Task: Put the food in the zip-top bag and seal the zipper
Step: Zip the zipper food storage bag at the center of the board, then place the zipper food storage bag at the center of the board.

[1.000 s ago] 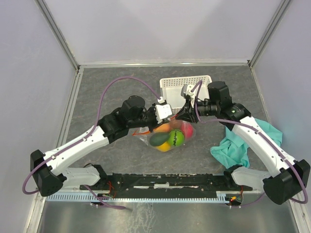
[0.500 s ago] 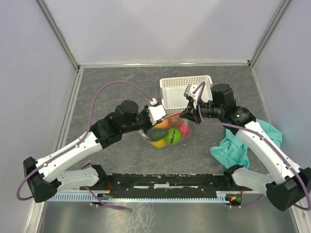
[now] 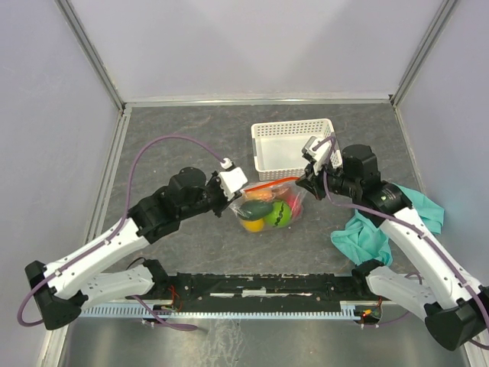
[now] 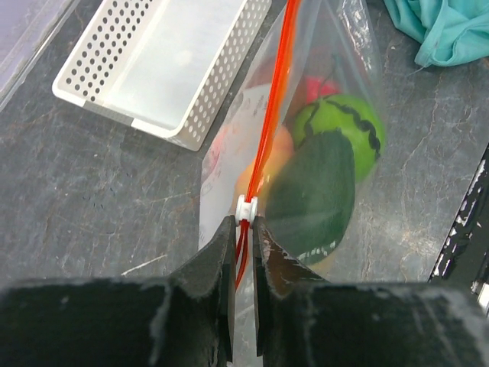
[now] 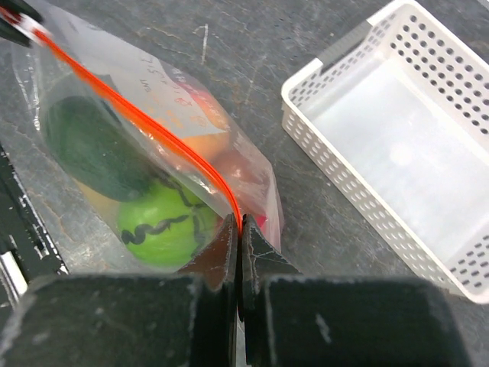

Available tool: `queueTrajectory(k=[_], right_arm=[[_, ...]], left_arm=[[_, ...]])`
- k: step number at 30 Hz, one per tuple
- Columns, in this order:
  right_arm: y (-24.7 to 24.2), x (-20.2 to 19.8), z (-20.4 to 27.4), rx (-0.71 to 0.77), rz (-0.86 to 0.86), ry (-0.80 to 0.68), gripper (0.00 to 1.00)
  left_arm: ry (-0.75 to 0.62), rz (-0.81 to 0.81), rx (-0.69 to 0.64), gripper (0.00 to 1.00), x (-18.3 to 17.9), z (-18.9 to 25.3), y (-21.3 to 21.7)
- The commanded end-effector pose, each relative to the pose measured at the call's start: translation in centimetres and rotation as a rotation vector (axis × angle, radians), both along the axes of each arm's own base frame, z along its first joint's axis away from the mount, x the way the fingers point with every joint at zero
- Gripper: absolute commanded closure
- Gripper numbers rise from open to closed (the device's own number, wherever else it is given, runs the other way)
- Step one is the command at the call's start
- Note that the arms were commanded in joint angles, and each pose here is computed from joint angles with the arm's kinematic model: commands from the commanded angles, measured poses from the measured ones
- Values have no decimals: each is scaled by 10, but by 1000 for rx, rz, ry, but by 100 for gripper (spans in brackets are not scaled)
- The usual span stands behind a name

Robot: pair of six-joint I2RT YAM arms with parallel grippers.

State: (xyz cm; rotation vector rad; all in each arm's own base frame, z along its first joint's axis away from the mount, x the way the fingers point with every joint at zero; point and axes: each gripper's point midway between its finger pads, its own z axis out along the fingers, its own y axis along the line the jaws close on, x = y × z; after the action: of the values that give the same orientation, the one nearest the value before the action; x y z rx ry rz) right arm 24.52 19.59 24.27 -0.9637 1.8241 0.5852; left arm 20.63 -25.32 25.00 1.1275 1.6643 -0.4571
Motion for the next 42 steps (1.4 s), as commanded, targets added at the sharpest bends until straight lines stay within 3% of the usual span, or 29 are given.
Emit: queueTrajectory(k=[1, 15, 24, 27, 32, 35, 37, 42], right_arm=[[-28, 21, 9, -16, -194, -69, 98], [-61, 30, 10, -29, -407, -90, 98], [-51, 41, 4, 10, -406, -72, 98], [-48, 44, 11, 36, -401, -95, 98], [-50, 61, 20, 42, -443, -147, 98], [-52, 71, 22, 41, -482, -153, 98], [-54, 75, 25, 68, -509, -166, 98], [-58, 60, 30, 129, -524, -172, 98]], left_arm=[[2, 109, -23, 97, 2, 5, 23], [-8, 229, -62, 97, 1, 1, 49], [-39, 257, -149, 96, 8, 12, 44], [-30, 313, -230, 82, 15, 18, 42], [-26, 519, -416, 38, 37, 28, 53], [1, 653, -506, 19, 53, 27, 67], [60, 733, -567, 12, 64, 19, 77], [252, 864, -688, 7, 77, -3, 112]])
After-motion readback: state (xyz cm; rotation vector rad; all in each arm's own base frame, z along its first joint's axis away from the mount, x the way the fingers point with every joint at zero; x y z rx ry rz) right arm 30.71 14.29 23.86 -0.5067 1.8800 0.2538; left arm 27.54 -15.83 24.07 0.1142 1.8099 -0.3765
